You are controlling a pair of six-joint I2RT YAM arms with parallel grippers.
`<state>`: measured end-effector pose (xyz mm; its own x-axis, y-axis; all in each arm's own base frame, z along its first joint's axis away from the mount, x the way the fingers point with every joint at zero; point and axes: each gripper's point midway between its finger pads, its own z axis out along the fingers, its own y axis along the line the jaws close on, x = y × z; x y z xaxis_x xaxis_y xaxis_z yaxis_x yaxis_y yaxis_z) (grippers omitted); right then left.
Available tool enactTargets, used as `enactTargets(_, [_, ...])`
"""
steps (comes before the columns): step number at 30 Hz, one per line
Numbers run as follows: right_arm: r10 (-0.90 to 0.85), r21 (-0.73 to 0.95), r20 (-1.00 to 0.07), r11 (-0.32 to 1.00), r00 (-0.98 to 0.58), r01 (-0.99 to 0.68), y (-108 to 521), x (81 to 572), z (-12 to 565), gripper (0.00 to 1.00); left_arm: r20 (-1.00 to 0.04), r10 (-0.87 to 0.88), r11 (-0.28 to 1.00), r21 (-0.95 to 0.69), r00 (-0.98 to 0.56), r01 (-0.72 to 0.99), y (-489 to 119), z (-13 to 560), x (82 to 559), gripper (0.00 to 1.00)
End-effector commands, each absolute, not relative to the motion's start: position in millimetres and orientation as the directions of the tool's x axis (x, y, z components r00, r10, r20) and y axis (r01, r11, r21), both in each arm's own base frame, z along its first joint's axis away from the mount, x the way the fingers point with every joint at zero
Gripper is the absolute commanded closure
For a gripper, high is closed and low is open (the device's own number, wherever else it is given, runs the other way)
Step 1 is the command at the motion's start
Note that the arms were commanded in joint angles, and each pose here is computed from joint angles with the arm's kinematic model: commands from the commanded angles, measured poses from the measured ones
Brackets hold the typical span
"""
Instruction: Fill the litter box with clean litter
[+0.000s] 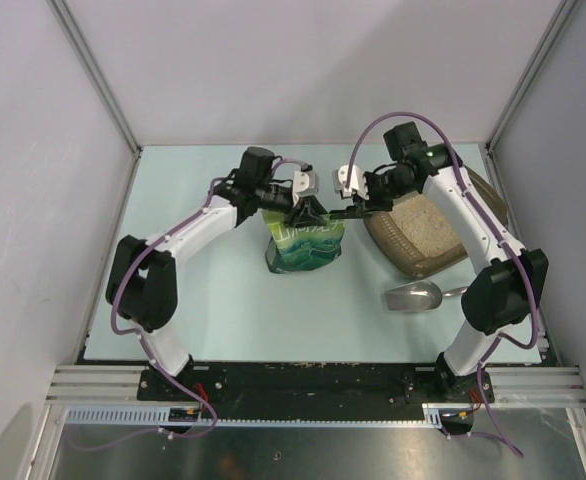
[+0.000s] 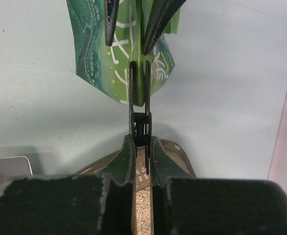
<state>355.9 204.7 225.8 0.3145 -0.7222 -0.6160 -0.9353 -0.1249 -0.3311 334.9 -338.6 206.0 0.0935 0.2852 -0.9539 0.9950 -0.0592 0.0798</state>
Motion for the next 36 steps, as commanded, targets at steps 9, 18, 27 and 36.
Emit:
enactTargets(9, [-0.725,-0.364,-0.580,-0.178,0.372,-0.914,232,352,231,1.00,-0.952,0.290,0.037,0.111,0.096,0.993,-283,226,322,0.70])
enactTargets(18, [-0.708,-0.312,-0.625,-0.160,0.329,-0.937,248,344,230,1.00,-0.947,0.304,0.026,0.121,0.108,0.992,-282,223,324,0.99])
enactTargets(27, [-0.683,-0.288,-0.652,-0.177,0.328,-0.941,261,335,229,1.00,-0.948,0.299,0.022,0.117,0.105,0.993,-284,224,325,1.00])
enactTargets(36, [-0.688,-0.281,-0.632,-0.226,0.357,-0.933,271,328,221,1.00,-0.945,0.310,0.036,0.124,0.107,0.992,-282,224,327,0.82])
